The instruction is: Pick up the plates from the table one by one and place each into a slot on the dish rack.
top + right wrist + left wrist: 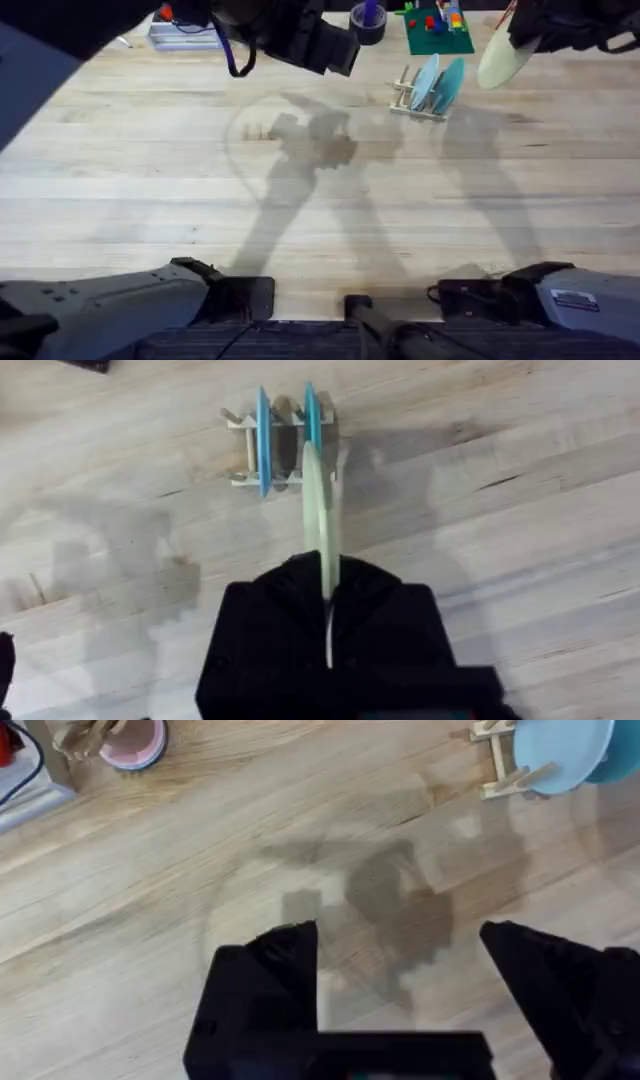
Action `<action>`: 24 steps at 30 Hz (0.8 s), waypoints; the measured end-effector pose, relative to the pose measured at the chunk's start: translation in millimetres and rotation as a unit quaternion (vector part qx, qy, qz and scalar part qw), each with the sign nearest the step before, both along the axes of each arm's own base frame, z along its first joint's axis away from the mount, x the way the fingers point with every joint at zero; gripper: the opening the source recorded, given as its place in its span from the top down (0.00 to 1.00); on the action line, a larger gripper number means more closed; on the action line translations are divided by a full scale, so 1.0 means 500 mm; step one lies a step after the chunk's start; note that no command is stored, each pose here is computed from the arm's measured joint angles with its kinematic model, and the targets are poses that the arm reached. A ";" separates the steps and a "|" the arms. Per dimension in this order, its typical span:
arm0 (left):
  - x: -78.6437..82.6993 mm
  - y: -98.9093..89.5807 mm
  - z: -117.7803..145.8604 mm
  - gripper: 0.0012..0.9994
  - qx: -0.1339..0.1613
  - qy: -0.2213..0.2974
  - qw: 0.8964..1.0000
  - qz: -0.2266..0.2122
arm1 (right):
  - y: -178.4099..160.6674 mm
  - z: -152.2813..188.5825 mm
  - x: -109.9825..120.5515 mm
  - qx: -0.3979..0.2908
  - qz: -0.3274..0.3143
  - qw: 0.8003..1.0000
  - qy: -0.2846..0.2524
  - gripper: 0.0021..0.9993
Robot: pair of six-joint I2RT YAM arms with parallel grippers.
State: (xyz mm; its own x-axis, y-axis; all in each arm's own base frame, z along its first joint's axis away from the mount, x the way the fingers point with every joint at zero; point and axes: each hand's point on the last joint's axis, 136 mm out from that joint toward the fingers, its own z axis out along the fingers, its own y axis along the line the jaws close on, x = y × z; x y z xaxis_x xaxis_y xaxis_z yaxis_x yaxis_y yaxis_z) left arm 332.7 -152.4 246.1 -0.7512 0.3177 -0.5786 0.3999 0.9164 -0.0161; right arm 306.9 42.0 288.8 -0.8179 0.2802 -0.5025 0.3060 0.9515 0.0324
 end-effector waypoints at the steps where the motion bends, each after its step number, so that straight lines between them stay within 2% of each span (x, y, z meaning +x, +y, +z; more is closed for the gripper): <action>1: 0.000 0.000 0.000 0.00 0.000 0.000 1.000 0.000 | 0.001 0.000 0.002 0.000 -0.001 1.000 0.000 0.97; 12: 0.002 -0.001 0.001 0.00 -0.001 -0.002 1.000 0.000 | 0.010 0.027 0.041 0.001 0.002 1.000 -0.016 0.97; 24: 0.006 -0.003 0.005 0.00 -0.003 -0.007 1.000 0.000 | 0.012 0.004 0.046 -0.007 0.005 1.000 0.008 0.97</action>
